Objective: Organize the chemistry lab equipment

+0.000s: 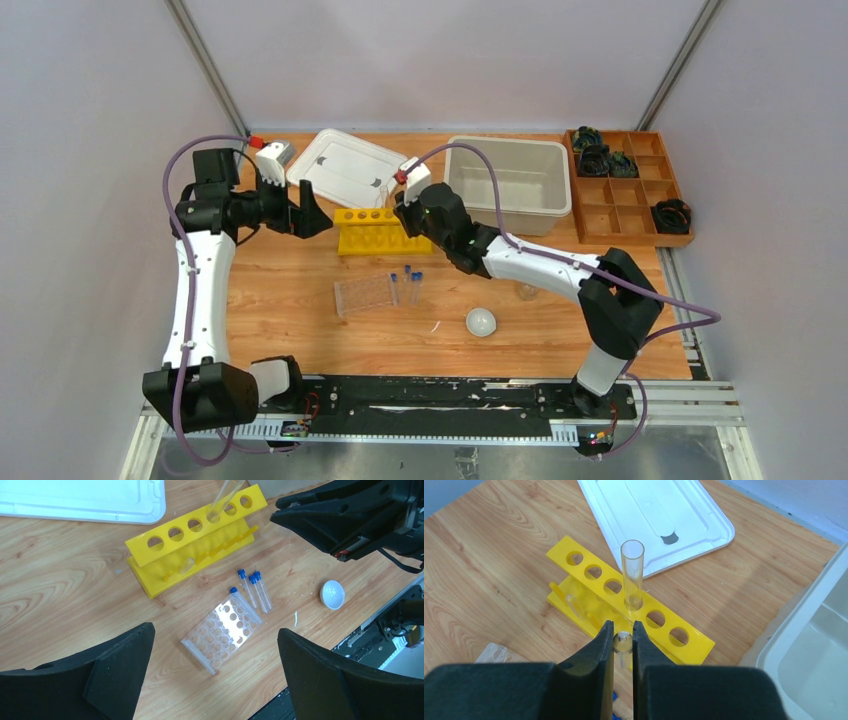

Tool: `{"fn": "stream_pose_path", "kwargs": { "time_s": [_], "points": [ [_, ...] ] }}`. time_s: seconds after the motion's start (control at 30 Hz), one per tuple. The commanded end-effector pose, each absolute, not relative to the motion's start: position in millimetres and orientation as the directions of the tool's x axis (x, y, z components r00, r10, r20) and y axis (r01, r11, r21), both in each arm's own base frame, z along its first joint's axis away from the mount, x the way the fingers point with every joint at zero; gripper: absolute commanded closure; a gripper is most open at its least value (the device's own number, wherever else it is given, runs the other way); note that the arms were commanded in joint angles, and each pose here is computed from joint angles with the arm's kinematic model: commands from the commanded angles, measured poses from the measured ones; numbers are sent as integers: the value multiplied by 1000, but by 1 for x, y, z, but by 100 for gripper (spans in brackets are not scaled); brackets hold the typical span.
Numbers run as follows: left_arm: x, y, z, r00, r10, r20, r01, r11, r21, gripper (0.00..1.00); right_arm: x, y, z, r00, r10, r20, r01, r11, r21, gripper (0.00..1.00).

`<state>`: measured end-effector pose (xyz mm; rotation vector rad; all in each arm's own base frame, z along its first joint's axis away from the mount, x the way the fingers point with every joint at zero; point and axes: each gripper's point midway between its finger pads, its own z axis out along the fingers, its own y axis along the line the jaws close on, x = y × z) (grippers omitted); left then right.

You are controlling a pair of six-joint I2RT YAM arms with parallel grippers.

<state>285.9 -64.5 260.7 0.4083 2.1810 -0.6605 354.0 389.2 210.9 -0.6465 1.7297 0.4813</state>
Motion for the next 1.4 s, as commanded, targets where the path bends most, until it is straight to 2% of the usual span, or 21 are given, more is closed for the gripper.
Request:
{"fn": "stream_pose_path", "kwargs": {
  "time_s": [0.0,0.53,1.37],
  "points": [
    [283,-68,271,-592,76,-802,514,802,-304,0,359,390,203,-168,-158,-973,-651,759,-11,100],
    [285,-70,280,-579,70,-812,522,798,-303,0,365,385,180,-136,-176,-975,-634,772,-50,100],
    [294,-64,270,-597,87,-797,511,808,-294,0,375,396,160,-172,-167,-971,-650,759,-16,100]
  ]
}}
